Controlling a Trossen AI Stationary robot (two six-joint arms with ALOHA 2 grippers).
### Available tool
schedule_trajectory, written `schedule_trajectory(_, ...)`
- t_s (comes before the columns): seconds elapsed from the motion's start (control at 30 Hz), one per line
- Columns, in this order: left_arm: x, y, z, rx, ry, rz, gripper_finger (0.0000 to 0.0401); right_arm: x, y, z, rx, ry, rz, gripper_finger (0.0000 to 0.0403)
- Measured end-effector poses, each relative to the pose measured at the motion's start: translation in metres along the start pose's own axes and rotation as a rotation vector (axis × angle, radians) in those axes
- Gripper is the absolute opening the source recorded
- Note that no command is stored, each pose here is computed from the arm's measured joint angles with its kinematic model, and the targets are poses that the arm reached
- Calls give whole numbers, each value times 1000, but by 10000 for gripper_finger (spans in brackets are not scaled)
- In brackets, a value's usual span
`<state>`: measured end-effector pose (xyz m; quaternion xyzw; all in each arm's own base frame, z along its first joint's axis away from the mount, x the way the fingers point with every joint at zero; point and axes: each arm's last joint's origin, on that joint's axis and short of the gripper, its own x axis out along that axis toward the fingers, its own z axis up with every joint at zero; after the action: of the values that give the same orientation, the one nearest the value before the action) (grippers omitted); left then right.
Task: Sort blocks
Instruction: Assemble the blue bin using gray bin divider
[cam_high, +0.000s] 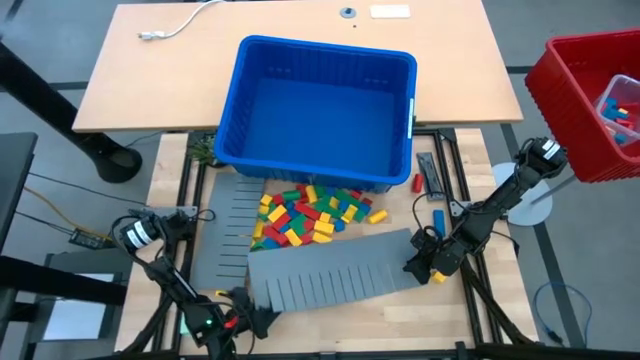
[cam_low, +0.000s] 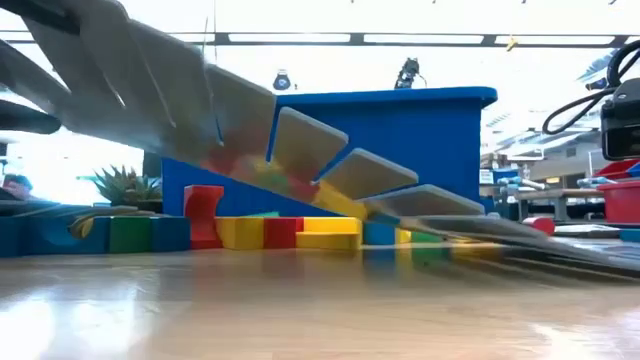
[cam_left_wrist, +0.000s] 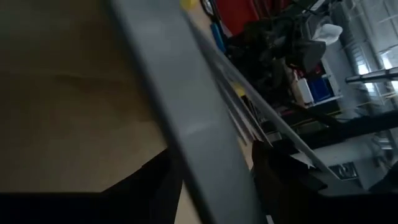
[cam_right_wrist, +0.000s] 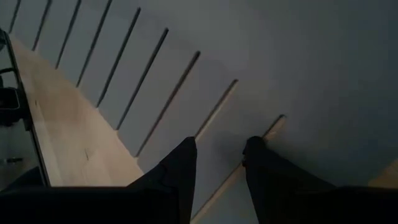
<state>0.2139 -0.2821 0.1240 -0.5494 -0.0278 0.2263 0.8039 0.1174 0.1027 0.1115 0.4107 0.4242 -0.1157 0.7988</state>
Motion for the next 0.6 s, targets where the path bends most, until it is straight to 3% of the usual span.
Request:
schedule_trajectory(0.2, 2, -2, 2, 22, -59, -28, 201, 0, 1, 0, -18, -1, 8, 123)
schedule_trajectory(0.43, 1, -1, 0, 16, 18, 11, 197, 0, 1, 0, -23, -1, 9, 122)
schedule_trajectory(0.6, 0, -1, 0, -11, 26, 13, 122, 0, 1, 0, -41, -1, 11, 121)
